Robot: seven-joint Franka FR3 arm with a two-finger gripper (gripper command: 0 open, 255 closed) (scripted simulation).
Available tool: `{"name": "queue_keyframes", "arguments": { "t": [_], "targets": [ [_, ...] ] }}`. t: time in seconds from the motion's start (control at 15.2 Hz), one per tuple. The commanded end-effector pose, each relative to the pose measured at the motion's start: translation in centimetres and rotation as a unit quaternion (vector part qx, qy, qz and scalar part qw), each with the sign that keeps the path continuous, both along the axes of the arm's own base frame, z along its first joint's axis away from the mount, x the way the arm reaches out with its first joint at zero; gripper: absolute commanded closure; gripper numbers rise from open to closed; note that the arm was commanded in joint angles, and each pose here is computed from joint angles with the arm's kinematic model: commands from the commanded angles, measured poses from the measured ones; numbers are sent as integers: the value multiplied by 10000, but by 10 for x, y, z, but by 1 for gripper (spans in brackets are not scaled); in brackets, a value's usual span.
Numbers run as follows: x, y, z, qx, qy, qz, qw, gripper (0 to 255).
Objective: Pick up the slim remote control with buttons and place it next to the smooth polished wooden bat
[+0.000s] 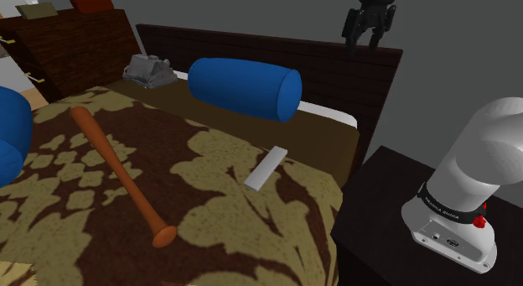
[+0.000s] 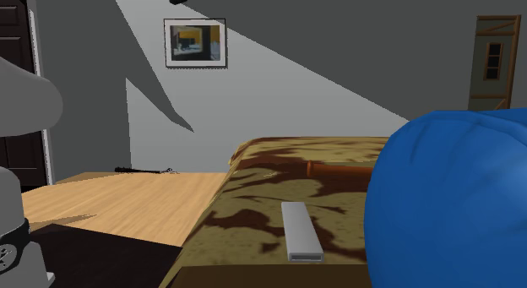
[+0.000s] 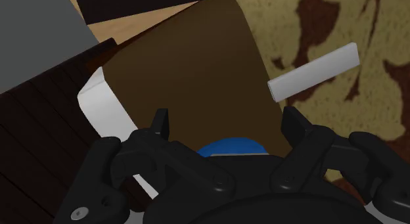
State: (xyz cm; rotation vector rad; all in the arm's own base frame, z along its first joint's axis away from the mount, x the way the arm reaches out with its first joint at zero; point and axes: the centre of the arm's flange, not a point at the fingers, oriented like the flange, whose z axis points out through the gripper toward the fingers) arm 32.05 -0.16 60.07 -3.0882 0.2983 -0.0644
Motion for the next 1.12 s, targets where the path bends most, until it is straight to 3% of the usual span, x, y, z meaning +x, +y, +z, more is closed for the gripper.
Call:
{"name": "queue_keyframes", "arguments": {
  "t": [0.0, 0.26, 0.53, 0.79, 1.06],
  "targets": [
    [0, 0, 0, 0, 0, 0, 10000, 0],
    [3, 37, -38, 6, 33, -585, 9983, 0],
    [10, 73, -77, 13, 67, -1167, 9931, 0],
    [21, 108, -115, 19, 100, -1746, 9846, 0],
    [36, 142, -153, 25, 133, -2319, 9726, 0]
  ]
}}
